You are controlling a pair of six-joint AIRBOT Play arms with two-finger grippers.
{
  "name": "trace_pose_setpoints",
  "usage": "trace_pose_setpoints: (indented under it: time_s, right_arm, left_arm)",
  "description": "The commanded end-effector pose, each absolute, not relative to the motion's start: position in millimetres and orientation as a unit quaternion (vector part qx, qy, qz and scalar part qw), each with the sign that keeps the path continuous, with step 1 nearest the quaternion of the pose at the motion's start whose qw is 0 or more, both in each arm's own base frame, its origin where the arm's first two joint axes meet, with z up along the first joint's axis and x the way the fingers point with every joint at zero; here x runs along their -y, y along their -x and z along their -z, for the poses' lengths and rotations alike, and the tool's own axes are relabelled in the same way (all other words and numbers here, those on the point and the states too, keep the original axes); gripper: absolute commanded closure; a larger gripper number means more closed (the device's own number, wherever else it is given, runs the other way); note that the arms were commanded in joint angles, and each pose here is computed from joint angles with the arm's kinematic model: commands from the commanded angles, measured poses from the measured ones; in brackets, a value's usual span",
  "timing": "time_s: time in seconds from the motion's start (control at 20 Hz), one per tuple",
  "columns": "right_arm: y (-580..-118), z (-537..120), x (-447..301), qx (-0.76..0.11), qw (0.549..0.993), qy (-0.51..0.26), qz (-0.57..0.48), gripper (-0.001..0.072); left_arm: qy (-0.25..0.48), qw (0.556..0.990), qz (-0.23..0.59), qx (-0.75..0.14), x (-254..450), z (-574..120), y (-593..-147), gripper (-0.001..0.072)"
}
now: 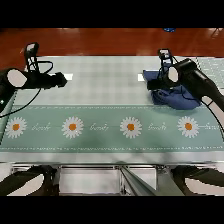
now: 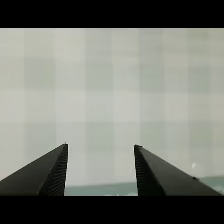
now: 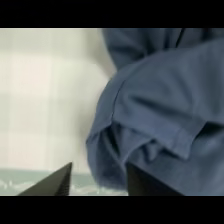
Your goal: Fold the shirts.
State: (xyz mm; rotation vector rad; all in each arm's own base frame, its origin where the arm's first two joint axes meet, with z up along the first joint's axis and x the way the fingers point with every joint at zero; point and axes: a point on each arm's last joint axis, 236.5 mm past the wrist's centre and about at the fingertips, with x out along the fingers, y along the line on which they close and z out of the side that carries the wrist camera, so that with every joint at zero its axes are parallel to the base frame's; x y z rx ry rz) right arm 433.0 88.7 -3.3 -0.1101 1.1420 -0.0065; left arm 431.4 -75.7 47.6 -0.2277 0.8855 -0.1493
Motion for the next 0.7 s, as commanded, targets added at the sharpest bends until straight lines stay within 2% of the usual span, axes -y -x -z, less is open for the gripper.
trace_pose_setpoints:
  time_s: [0.0,0.1,0.25,0.4,0.65]
  right_arm:
    - [-472.2,-34.1,-52.3,-0.458,0.879,0.116,0.06,0.0296]
    - [-490.4,-59.4,-12.2,-0.412,0.895,0.119,0.125,0.0297]
    - [-490.8,-36.2,51.9,-0.428,0.882,0.013,0.197,0.0298]
    - [-478.8,19.3,66.2,-0.496,0.843,-0.096,0.185,0.0304]
    - [-473.2,89.9,55.9,-0.56,0.803,-0.129,0.155,0.0304]
  left_arm:
    - [0.116,0.936,0.053,-0.327,57.8,-90.2,-470.9,0.02]
    - [0.122,0.944,0.038,-0.305,40.2,-110.0,-479.9,0.0201]
    - [0.126,0.941,0.026,-0.314,27.3,-106.7,-478.2,0.0201]
    - [0.126,0.929,0.027,-0.348,28.5,-88.0,-472.8,0.0201]
    - [0.125,0.904,0.031,-0.407,33.1,-55.9,-460.2,0.0201]
